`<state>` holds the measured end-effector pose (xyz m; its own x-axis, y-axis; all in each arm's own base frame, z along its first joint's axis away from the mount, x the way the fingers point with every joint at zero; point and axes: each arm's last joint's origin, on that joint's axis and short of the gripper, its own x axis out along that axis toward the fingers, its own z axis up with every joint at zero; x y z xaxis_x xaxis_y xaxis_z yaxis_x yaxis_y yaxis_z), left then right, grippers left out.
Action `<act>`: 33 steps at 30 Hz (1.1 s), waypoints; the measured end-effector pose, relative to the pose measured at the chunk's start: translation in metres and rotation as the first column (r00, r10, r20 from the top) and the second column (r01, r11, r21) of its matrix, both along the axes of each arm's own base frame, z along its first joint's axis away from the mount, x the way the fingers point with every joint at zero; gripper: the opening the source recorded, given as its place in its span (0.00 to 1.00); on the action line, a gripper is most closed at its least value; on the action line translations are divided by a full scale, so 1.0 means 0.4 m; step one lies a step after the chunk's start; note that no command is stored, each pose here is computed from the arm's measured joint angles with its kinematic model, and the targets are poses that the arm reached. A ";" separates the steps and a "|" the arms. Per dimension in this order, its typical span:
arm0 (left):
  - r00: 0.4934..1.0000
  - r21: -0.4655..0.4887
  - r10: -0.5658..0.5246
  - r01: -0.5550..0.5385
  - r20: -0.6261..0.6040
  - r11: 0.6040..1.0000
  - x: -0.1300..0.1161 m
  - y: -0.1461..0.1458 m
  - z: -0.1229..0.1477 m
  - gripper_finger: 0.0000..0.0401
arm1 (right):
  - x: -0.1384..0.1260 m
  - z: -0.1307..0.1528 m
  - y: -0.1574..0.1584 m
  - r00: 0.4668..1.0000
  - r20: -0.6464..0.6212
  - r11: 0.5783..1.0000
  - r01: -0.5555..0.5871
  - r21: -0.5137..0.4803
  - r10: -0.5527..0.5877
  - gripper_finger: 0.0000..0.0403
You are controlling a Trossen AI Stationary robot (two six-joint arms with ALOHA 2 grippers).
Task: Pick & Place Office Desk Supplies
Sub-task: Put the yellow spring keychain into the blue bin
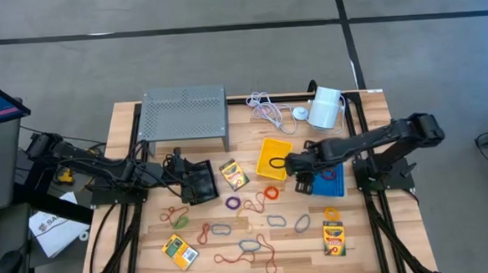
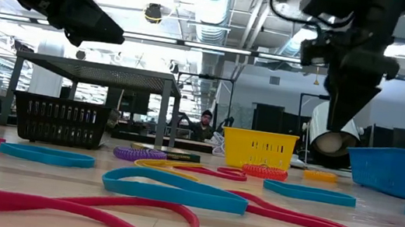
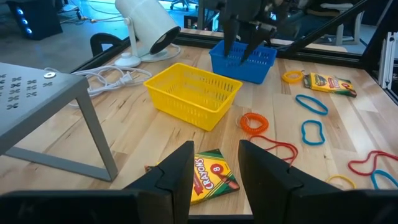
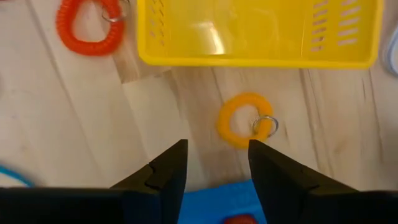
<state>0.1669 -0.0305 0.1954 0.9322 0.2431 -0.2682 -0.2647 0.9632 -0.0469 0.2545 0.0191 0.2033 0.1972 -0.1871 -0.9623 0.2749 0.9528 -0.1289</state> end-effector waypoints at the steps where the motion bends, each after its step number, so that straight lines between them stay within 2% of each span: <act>1: 1.000 0.000 0.000 0.000 0.000 1.000 0.000 0.000 0.000 0.31 | 0.005 -0.007 -0.004 1.000 -0.014 1.000 -0.006 -0.004 0.006 0.42; 8: 1.000 0.000 0.000 0.000 0.000 1.000 0.000 0.000 0.000 0.31 | 0.034 -0.051 -0.034 0.997 -0.060 0.999 -0.052 -0.016 0.051 0.44; 11: 1.000 0.001 0.000 0.000 -0.003 1.000 0.000 0.000 -0.001 0.31 | 0.042 -0.059 -0.048 0.996 -0.056 0.998 -0.061 0.027 0.063 0.43; 14: 1.000 0.004 0.000 0.000 -0.012 1.000 -0.001 0.000 -0.003 0.31 | 0.044 -0.058 -0.063 0.997 -0.054 0.998 -0.059 0.025 0.060 0.43; 19: 1.000 0.005 0.000 0.000 -0.016 1.000 -0.001 0.000 -0.004 0.31 | 0.042 -0.062 -0.083 0.997 -0.054 0.998 -0.048 0.050 0.050 0.43; 33: 1.000 0.005 0.000 0.000 -0.018 1.000 -0.001 0.000 -0.004 0.31 | 0.004 -0.136 -0.088 0.997 -0.059 0.993 -0.038 0.114 0.045 0.41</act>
